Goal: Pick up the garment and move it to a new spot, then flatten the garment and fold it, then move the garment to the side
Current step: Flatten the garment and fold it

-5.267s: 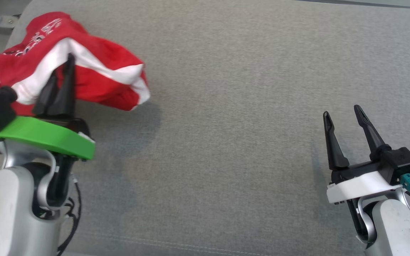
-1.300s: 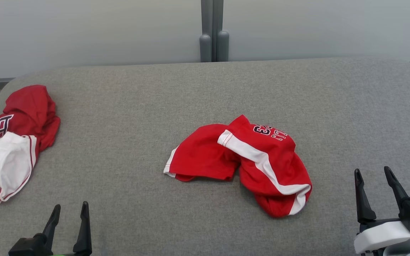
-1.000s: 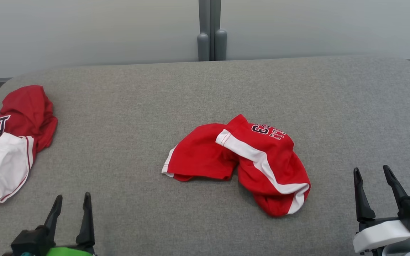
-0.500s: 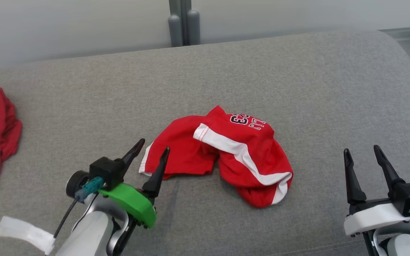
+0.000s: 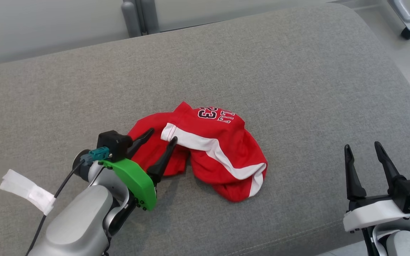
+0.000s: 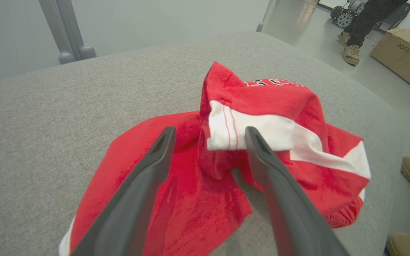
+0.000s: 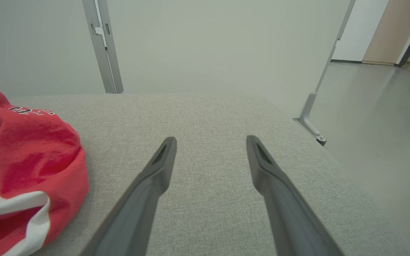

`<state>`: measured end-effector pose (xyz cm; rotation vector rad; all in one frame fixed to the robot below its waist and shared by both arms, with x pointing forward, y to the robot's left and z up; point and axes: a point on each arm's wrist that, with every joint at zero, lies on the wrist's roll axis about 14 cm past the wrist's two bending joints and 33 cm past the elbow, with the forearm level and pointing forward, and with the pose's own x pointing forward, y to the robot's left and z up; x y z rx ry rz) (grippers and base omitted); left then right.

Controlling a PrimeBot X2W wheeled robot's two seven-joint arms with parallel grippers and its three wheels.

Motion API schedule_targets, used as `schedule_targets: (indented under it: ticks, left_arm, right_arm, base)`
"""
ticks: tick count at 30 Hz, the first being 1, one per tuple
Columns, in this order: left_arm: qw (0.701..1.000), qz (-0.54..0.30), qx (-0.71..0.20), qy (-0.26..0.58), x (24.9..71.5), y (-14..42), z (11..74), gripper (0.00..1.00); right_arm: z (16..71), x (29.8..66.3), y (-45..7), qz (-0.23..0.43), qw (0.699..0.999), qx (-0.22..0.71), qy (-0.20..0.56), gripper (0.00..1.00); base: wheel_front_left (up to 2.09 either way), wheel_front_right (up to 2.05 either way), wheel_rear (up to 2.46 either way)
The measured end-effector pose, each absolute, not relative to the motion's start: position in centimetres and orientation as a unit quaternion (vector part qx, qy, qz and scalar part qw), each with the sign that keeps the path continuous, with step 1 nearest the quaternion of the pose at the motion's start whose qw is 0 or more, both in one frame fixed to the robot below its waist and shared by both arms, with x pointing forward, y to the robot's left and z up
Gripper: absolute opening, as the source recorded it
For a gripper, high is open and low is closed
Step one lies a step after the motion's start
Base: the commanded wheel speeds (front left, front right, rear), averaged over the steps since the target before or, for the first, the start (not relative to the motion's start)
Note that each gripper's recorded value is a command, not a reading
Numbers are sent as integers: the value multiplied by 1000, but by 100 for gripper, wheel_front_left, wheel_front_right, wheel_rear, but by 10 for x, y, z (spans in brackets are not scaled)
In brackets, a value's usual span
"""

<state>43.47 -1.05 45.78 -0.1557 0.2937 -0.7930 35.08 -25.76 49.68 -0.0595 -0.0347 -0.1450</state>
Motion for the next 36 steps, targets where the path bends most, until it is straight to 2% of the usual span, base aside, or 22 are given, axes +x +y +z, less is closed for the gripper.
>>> schedule_targets:
  ticks: [3, 4, 5, 6, 7, 8, 9, 10, 18, 22, 28, 36]
  left_arm:
    - [901, -398, -81, 152, 434, -20, 455, 100]
    - [899, -401, -83, 156, 433, -21, 454, 90]
    - [897, -404, -82, 159, 432, -22, 452, 74]
    - [896, -406, -81, 161, 431, -23, 452, 48]
    - [895, -408, -80, 161, 430, -23, 451, 40]
    - [894, -410, -79, 162, 430, -24, 451, 27]
    - [893, -412, -81, 161, 429, -25, 452, 4]
    - [891, -416, -83, 160, 428, -27, 454, 0]
    - [864, -469, -104, 152, 419, -58, 480, 0]
    - [848, -505, -96, 130, 429, -80, 515, 0]
    - [830, -546, -66, 91, 452, -112, 576, 0]
    - [824, -562, 0, 71, 473, -160, 618, 0]
  right_arm:
    - [495, 348, -261, -80, 996, -30, -14, 100]
    - [495, 347, -262, -81, 996, -30, -13, 100]
    - [494, 346, -263, -82, 996, -30, -12, 100]
    - [495, 346, -263, -83, 996, -30, -13, 100]
    - [495, 346, -263, -83, 996, -29, -13, 100]
    - [495, 345, -263, -84, 996, -29, -14, 100]
    - [496, 345, -263, -84, 996, -29, -14, 100]
    - [496, 345, -263, -84, 996, -28, -15, 100]
    - [497, 347, -261, -83, 996, -24, -17, 100]
    - [499, 348, -261, -85, 996, -22, -20, 100]
    - [502, 346, -262, -92, 995, -12, -25, 100]
    - [501, 332, -273, -119, 992, 27, -27, 100]
  base:
    - [0, 0, 0]
    - [0, 0, 0]
    - [0, 0, 0]
    - [0, 0, 0]
    - [0, 0, 0]
    - [0, 0, 0]
    - [0, 0, 0]
    - [0, 0, 0]
    - [0, 0, 0]
    - [0, 0, 0]
    - [0, 0, 0]
    - [0, 0, 0]
